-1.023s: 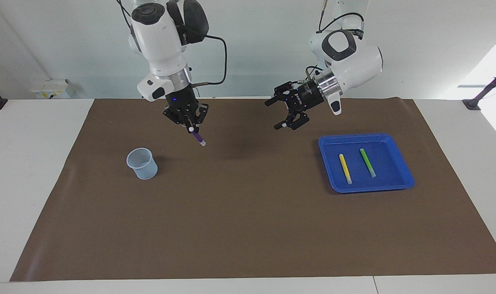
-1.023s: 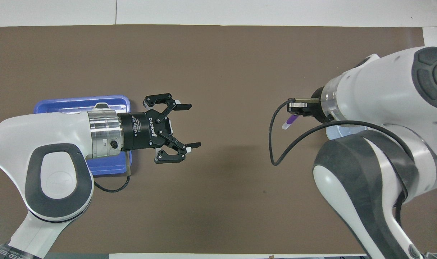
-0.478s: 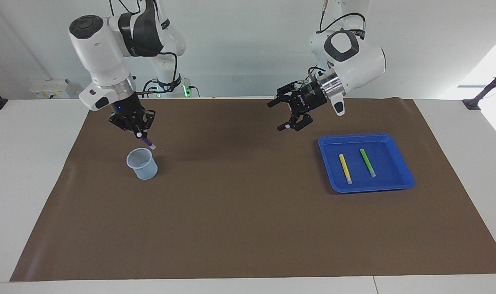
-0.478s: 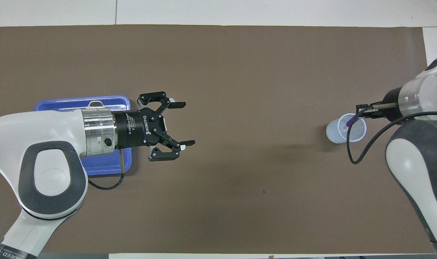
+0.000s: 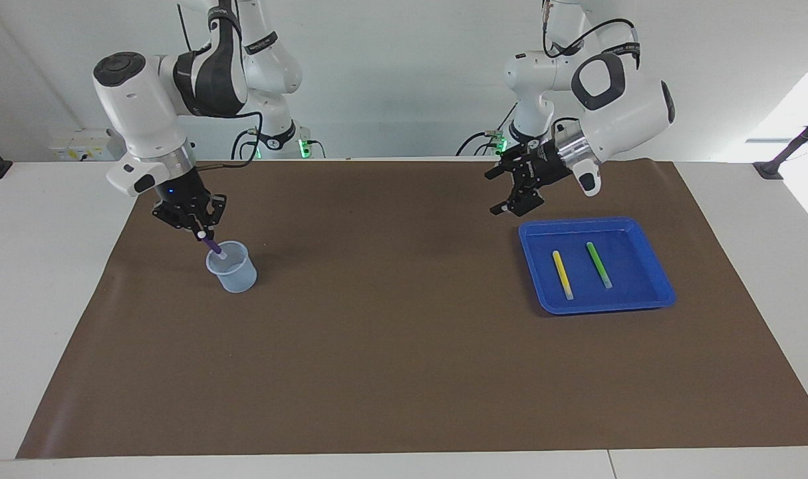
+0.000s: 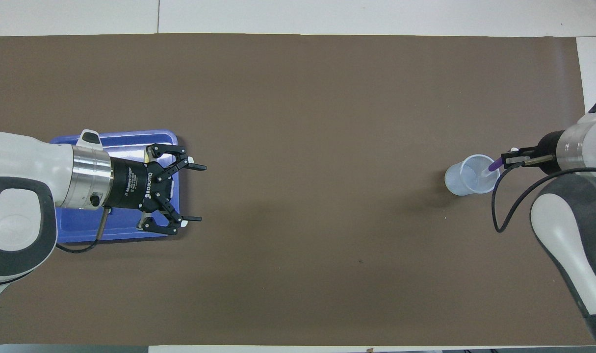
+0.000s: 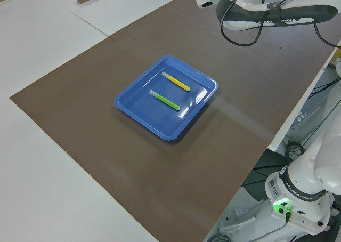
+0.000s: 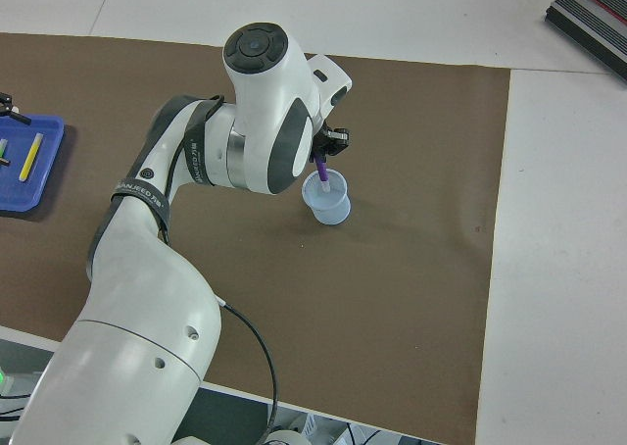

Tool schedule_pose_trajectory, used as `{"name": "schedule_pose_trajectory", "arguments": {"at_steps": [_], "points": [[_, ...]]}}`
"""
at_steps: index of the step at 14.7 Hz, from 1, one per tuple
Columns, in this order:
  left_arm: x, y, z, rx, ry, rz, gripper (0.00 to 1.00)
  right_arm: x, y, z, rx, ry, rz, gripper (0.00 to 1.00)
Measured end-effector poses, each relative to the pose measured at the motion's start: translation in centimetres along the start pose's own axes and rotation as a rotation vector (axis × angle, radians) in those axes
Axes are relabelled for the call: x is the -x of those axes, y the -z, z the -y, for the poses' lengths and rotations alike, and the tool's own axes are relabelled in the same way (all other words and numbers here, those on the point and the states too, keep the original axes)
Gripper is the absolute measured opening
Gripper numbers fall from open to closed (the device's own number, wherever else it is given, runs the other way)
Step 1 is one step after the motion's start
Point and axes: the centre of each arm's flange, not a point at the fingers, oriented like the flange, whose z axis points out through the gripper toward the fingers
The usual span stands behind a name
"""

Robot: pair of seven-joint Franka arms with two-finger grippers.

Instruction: Transfer and insert pens with both arms

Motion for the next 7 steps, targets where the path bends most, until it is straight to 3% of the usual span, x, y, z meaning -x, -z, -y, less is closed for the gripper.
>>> {"name": "schedule_pose_trajectory", "arguments": {"at_steps": [7], "points": [[-5.6,1.7,1.0,-0.211,-0.411,-0.405,1.00,1.0,-4.4,-0.7,0.003,0.005,-0.028,0.18]]}}
